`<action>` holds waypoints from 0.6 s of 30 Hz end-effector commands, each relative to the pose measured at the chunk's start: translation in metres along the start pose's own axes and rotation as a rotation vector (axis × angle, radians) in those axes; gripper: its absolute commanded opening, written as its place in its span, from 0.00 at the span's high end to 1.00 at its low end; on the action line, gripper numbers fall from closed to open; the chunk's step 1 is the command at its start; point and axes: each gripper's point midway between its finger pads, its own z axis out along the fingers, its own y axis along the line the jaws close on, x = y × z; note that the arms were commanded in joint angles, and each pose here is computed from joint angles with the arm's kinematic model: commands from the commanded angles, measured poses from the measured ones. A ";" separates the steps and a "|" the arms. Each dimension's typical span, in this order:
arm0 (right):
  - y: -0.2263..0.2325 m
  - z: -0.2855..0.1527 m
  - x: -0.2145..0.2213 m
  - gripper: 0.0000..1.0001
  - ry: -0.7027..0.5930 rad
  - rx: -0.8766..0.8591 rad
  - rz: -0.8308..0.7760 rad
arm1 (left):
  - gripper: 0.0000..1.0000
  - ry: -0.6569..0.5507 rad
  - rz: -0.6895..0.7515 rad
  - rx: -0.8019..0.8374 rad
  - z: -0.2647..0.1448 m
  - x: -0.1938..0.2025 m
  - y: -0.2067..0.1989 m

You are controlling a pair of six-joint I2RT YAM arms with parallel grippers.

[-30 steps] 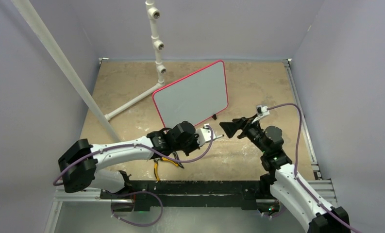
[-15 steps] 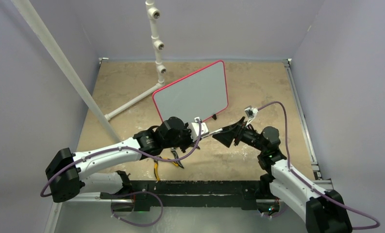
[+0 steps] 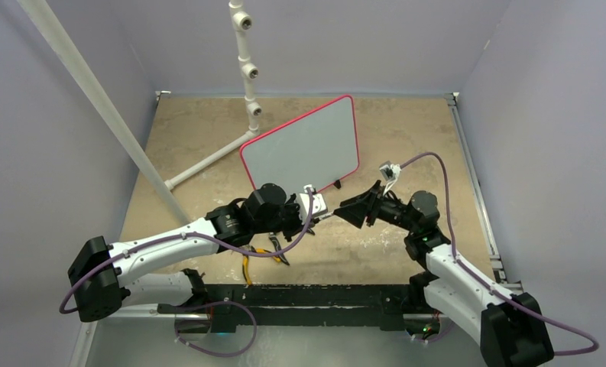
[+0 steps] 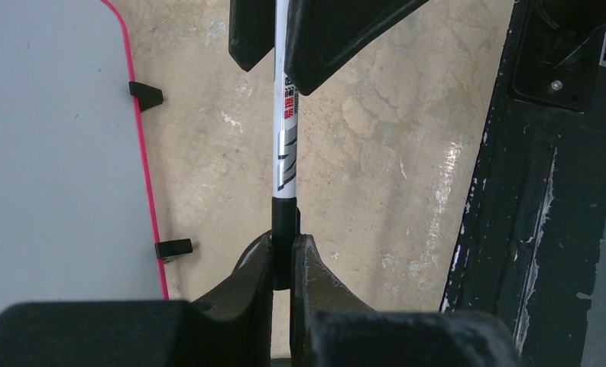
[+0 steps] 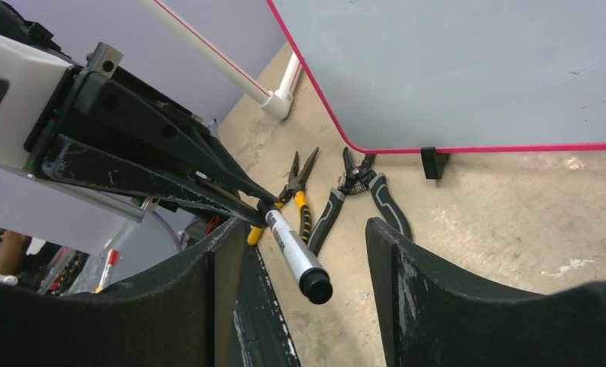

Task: Write a sentence on the whiteboard
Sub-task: Open the whiteboard marker at the center of the board.

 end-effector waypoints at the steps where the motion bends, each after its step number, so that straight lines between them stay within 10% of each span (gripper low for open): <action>1: 0.009 0.005 -0.015 0.39 -0.005 -0.027 -0.068 | 1.00 -0.051 -0.005 0.018 -0.003 -0.012 -0.002; 18: 0.013 0.007 -0.003 0.62 0.099 -0.091 -0.091 | 1.00 -0.039 -0.015 0.032 0.000 -0.009 -0.005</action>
